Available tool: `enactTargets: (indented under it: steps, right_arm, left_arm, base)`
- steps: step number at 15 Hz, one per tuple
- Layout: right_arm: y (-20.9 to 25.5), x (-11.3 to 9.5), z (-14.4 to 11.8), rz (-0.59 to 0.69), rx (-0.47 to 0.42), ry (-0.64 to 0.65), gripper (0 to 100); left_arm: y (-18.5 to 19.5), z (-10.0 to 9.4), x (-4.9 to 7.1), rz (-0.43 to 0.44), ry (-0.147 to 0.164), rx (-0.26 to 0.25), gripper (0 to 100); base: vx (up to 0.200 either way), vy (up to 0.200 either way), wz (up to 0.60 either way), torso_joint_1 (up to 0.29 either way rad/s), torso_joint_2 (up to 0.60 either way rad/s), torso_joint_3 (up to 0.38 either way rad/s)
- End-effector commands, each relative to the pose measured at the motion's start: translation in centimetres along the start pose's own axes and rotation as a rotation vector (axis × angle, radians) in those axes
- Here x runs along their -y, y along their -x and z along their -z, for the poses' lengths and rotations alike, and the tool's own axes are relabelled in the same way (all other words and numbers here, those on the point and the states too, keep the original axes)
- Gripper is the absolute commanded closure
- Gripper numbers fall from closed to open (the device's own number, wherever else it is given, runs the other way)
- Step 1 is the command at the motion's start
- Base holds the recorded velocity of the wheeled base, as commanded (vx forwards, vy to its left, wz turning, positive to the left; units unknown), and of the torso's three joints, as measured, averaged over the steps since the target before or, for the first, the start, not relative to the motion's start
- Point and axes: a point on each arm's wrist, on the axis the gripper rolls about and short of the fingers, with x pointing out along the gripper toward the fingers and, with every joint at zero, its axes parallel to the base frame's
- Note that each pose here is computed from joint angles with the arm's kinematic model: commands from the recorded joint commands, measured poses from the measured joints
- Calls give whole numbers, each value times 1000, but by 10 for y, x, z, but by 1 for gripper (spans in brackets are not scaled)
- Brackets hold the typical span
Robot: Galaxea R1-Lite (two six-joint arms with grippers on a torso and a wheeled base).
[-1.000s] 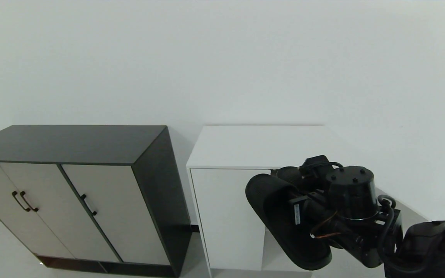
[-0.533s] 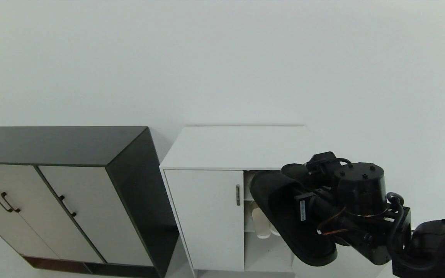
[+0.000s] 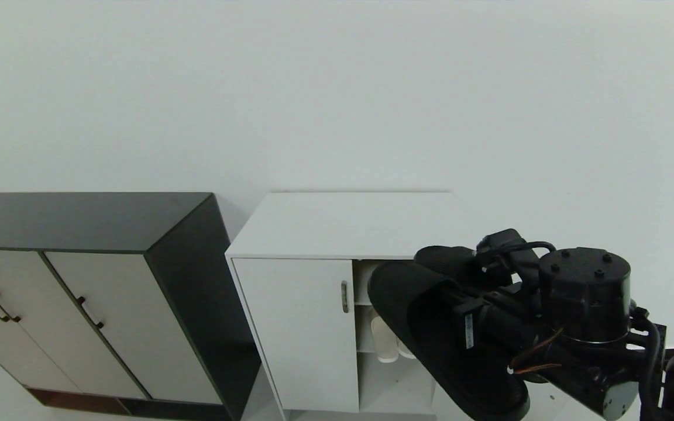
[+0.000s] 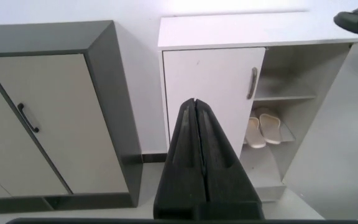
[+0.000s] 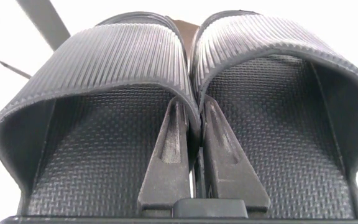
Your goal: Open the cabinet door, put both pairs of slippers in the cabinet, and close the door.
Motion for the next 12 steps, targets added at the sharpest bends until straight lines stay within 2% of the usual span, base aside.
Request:
enactTargets:
  steps: [1,7,12]
  right_arm:
    - [3,-1,2,-21,-6,1,100]
    - [-1,-1,18,-44,-65,12,100]
    - [-12,5,26,-23,-45,0,100]
  left_arm:
    - [0,0,0,0,1,1,100]
    - [0,0,0,0,5,1,100]
    - [0,0,0,1,5,1,100]
  base:
    - [0,0,0,0,0,0]
    - [0,0,0,-13,21,14]
    - [0,0,0,-160,348,188]
